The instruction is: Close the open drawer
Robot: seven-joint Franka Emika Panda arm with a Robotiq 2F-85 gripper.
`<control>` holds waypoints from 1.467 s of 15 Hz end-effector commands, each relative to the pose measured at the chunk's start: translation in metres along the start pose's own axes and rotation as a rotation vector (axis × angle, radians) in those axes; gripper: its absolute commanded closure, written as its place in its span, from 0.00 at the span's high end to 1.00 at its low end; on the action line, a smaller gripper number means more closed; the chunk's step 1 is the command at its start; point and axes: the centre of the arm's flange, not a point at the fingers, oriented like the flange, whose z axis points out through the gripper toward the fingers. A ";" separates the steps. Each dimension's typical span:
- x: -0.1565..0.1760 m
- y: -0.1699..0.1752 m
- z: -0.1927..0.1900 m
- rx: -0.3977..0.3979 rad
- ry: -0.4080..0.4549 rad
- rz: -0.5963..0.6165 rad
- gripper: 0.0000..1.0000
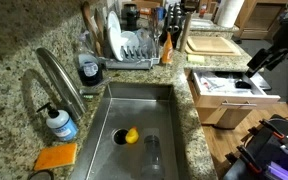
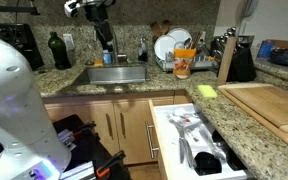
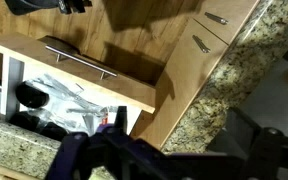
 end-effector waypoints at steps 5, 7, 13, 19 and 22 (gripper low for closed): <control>0.000 0.000 0.000 0.000 0.000 0.000 1.00; 0.013 0.004 0.018 0.047 -0.064 -0.019 1.00; 0.047 0.011 0.072 0.048 -0.210 -0.029 1.00; 0.038 0.005 0.082 0.025 -0.244 -0.029 1.00; 0.040 0.004 0.081 0.026 -0.243 -0.030 1.00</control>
